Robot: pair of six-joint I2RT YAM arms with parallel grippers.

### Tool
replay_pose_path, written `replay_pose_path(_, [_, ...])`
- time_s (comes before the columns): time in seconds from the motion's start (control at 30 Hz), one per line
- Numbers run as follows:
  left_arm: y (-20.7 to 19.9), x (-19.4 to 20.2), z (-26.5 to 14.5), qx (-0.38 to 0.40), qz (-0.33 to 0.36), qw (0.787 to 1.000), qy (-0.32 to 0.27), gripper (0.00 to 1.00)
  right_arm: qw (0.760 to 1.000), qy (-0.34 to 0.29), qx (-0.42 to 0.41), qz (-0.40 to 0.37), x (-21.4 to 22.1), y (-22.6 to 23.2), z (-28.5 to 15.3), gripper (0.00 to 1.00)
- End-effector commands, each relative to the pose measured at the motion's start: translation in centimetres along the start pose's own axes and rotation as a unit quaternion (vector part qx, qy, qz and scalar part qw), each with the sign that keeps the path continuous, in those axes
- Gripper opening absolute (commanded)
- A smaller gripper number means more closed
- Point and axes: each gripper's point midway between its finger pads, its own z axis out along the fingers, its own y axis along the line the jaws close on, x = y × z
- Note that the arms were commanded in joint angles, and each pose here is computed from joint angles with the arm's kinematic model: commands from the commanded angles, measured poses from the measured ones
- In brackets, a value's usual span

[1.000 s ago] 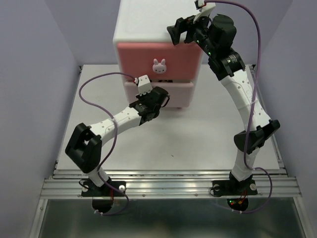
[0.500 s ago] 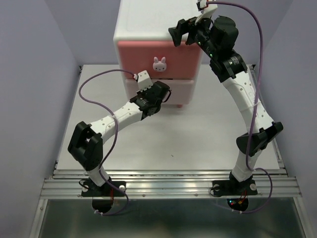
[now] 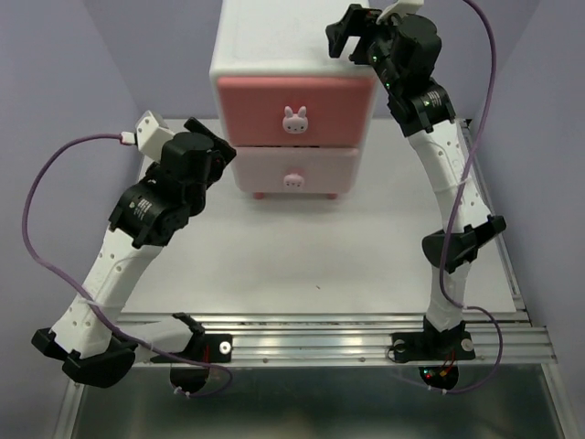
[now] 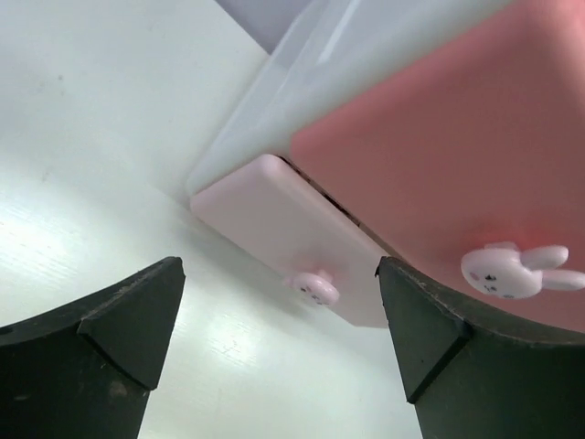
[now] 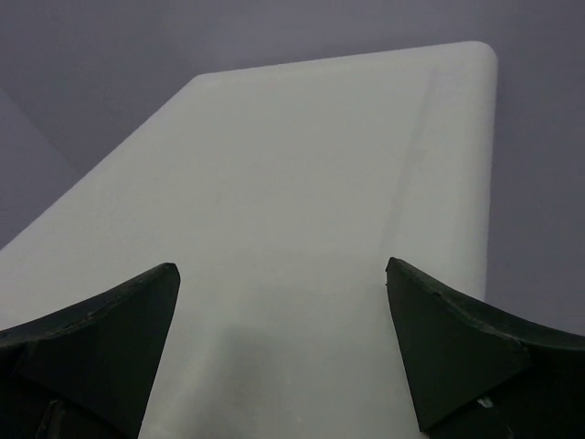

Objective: Place and organize the shoes in the shoe cabinet

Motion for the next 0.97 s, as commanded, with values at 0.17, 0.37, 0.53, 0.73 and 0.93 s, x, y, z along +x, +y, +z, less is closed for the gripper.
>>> replay_pose_path(0.17, [3.4,-2.7,-1.4,-0.069,-0.019,0.996,0.060,0.99,0.973,-0.087,0.182,0.110,-8.3,-16.1,-5.5,1.00])
replay_pose_path(0.37, [7.0,-2.9,2.2,-0.137,-0.010,0.988,0.077,0.99,0.962,-0.014,0.257,0.088,-6.6,-22.0,-10.6,1.00])
replay_pose_path(0.53, [7.9,-4.3,2.3,-0.137,-0.028,0.988,0.065,0.99,0.958,0.118,0.247,0.087,2.2,-21.5,-14.1,1.00])
replay_pose_path(0.73, [10.3,-4.0,1.3,-0.152,-0.046,0.986,0.051,0.99,0.941,0.147,0.297,0.070,5.0,-21.7,-20.6,1.00])
replay_pose_path(0.93, [11.7,-3.8,0.6,-0.167,-0.041,0.984,0.046,0.99,0.931,0.149,0.326,0.066,6.8,-21.9,-24.5,1.00])
